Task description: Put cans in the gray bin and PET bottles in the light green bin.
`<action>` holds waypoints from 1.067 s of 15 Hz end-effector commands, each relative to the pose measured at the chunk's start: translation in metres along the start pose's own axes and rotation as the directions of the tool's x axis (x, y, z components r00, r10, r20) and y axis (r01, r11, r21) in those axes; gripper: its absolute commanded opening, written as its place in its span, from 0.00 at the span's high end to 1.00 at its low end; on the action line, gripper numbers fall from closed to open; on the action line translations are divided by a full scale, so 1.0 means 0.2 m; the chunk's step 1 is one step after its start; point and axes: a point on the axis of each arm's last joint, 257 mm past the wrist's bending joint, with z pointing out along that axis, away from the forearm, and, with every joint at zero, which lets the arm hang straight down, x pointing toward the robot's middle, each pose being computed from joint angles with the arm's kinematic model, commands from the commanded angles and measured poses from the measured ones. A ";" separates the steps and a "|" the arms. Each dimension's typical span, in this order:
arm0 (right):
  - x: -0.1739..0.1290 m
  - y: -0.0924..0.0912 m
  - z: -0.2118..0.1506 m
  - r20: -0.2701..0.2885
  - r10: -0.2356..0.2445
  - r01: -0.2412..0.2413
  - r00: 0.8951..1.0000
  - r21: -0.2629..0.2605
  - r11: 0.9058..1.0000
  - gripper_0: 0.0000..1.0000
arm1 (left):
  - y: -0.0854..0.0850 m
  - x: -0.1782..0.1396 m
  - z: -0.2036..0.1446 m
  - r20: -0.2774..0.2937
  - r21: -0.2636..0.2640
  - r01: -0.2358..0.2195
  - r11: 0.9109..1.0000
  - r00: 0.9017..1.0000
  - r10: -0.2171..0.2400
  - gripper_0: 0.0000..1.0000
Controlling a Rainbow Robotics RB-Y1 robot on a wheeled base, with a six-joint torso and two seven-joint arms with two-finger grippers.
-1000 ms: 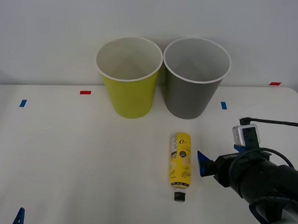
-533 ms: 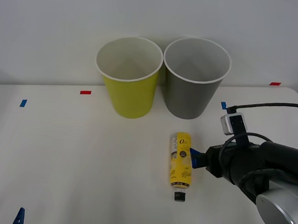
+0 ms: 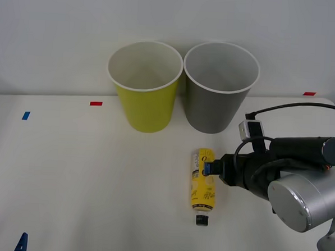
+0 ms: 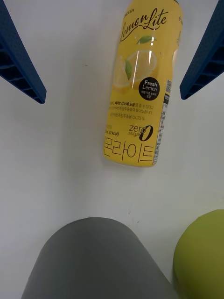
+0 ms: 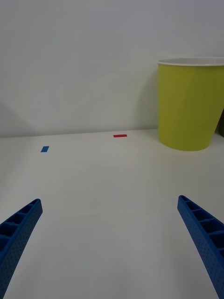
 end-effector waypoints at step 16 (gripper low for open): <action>0.01 0.06 0.23 -0.130 0.117 -0.119 0.984 -0.002 0.993 0.00 | 0.00 0.00 0.00 0.000 0.000 0.000 1.000 1.000 0.000 0.00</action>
